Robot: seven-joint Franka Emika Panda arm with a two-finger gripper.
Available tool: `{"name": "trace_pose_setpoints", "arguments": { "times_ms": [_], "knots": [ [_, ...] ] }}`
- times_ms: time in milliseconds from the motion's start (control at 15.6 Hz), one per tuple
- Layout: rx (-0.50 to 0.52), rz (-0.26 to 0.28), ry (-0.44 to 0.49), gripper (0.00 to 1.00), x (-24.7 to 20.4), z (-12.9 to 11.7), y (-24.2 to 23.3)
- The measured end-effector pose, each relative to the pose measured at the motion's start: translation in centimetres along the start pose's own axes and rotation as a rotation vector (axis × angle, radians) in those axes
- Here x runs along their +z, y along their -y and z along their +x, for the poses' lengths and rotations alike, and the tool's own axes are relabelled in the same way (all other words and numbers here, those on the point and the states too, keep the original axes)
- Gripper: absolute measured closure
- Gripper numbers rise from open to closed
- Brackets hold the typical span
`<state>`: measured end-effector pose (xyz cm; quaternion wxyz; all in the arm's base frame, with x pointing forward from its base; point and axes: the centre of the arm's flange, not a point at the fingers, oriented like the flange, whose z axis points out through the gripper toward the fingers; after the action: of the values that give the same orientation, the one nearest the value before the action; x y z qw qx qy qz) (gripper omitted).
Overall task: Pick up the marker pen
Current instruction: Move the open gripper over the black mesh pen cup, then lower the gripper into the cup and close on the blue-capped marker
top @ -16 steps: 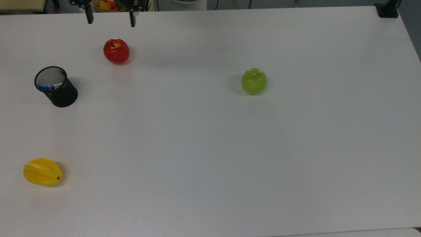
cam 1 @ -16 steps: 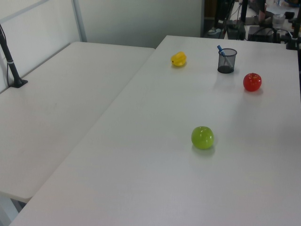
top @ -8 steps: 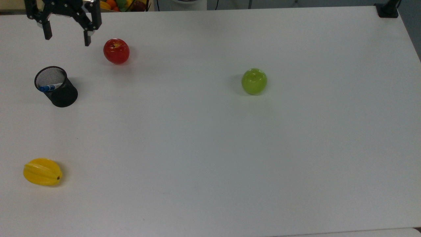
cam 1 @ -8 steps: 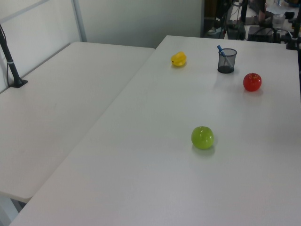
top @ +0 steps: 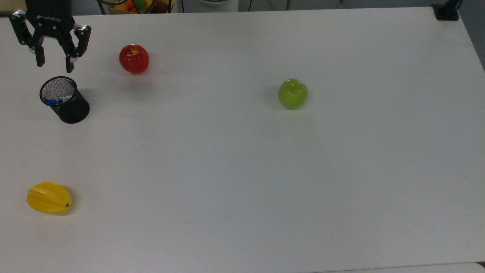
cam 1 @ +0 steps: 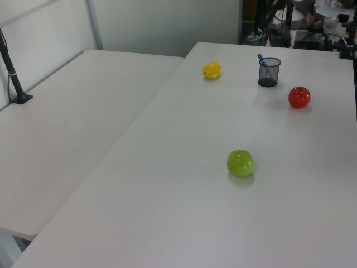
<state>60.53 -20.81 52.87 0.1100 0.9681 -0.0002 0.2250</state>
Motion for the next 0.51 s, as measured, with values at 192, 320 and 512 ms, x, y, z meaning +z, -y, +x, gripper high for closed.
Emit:
{"name": "trace_pose_setpoints", "arguments": {
  "times_ms": [192,320,512],
  "knots": [
    [0.011,-0.027,-0.007,0.48,2.4,-0.6,-1.2],
    [0.017,-0.045,-0.021,0.48,4.0,-1.1,-1.8],
    [0.023,-0.06,-0.022,0.48,6.3,-2.2,-2.3]
  ]
}}
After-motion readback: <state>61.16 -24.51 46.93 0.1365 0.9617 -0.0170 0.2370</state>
